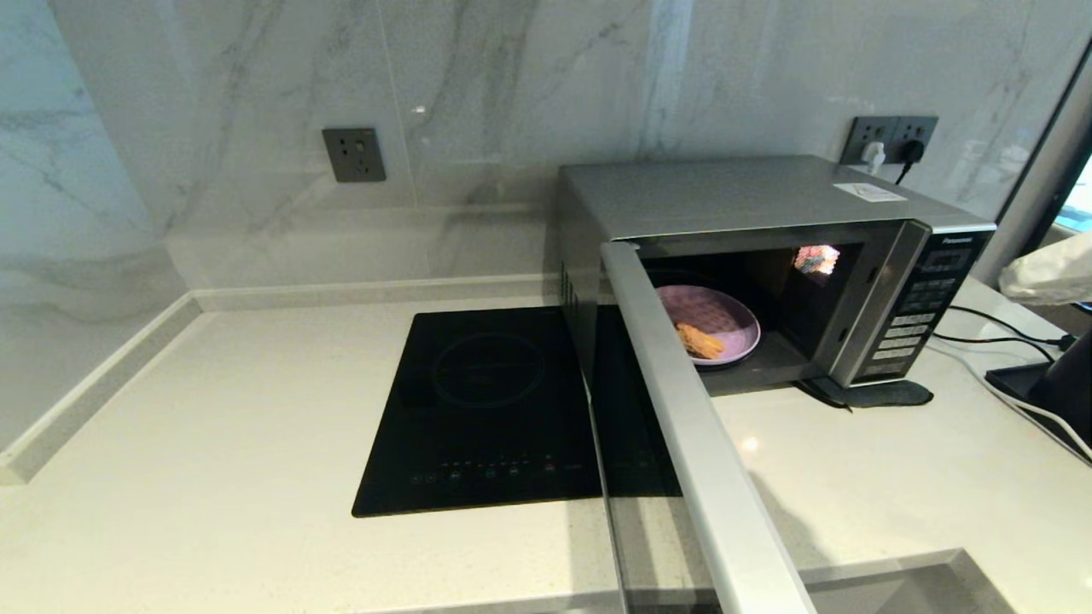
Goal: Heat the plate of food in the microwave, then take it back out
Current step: Close the microwave oven
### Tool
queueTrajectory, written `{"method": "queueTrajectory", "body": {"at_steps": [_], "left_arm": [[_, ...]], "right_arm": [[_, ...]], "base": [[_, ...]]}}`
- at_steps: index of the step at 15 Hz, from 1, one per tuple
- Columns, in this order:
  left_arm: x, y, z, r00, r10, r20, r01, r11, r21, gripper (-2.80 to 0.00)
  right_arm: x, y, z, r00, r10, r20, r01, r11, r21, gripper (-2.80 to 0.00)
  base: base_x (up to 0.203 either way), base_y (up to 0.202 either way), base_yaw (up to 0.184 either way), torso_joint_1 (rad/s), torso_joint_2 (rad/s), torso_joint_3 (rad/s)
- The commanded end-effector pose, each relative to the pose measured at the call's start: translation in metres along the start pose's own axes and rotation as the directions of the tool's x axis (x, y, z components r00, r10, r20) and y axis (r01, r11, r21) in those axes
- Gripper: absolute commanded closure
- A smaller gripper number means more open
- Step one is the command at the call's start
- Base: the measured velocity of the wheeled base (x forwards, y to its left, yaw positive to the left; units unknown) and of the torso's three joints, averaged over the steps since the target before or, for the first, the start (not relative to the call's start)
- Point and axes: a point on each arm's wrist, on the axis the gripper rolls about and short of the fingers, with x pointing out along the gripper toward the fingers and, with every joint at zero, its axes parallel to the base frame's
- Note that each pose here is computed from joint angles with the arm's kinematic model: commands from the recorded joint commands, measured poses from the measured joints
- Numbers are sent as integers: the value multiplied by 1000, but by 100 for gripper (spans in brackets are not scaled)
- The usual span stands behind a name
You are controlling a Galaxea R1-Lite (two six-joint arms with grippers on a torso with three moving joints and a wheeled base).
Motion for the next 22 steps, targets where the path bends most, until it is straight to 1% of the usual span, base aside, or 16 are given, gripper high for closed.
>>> {"method": "queueTrajectory", "body": {"at_steps": [1, 3, 5, 7, 10, 13, 16, 18, 19, 22], "left_arm": [[0, 0, 0, 1000, 1, -1, -1, 1000, -1, 0], [0, 0, 0, 1000, 1, -1, -1, 1000, -1, 0], [0, 0, 0, 1000, 1, -1, -1, 1000, -1, 0], [0, 0, 0, 1000, 1, -1, -1, 1000, -1, 0], [0, 0, 0, 1000, 1, -1, -1, 1000, -1, 0], [0, 0, 0, 1000, 1, -1, -1, 1000, -1, 0], [0, 0, 0, 1000, 1, -1, -1, 1000, -1, 0], [0, 0, 0, 1000, 1, -1, -1, 1000, -1, 0], [0, 0, 0, 1000, 1, -1, -1, 1000, -1, 0], [0, 0, 0, 1000, 1, -1, -1, 1000, -1, 0]], "right_arm": [[28, 13, -3, 994, 17, -107, -24, 998, -64, 0], [48, 28, -9, 982, 36, -183, -60, 990, -127, 0], [67, 37, -10, 976, 40, -213, -81, 980, -185, 0], [82, 48, -14, 971, 47, -234, -100, 970, -222, 0], [110, 68, -32, 966, -22, -256, -59, 951, -303, 0], [133, 86, -51, 966, -70, -248, -28, 927, -374, 0], [144, 93, -60, 966, -109, -233, 5, 913, -407, 0], [144, 93, -60, 966, -114, -232, 10, 914, -406, 0], [144, 92, -60, 967, -122, -225, 24, 918, -396, 0], [143, 90, -58, 973, -175, -149, 105, 915, -389, 0]], "base": [[0, 0, 0, 0, 0, 0], [0, 0, 0, 0, 0, 0], [0, 0, 0, 0, 0, 0], [0, 0, 0, 0, 0, 0], [0, 0, 0, 0, 0, 0], [0, 0, 0, 0, 0, 0], [0, 0, 0, 0, 0, 0], [0, 0, 0, 0, 0, 0], [0, 0, 0, 0, 0, 0], [0, 0, 0, 0, 0, 0]]}}
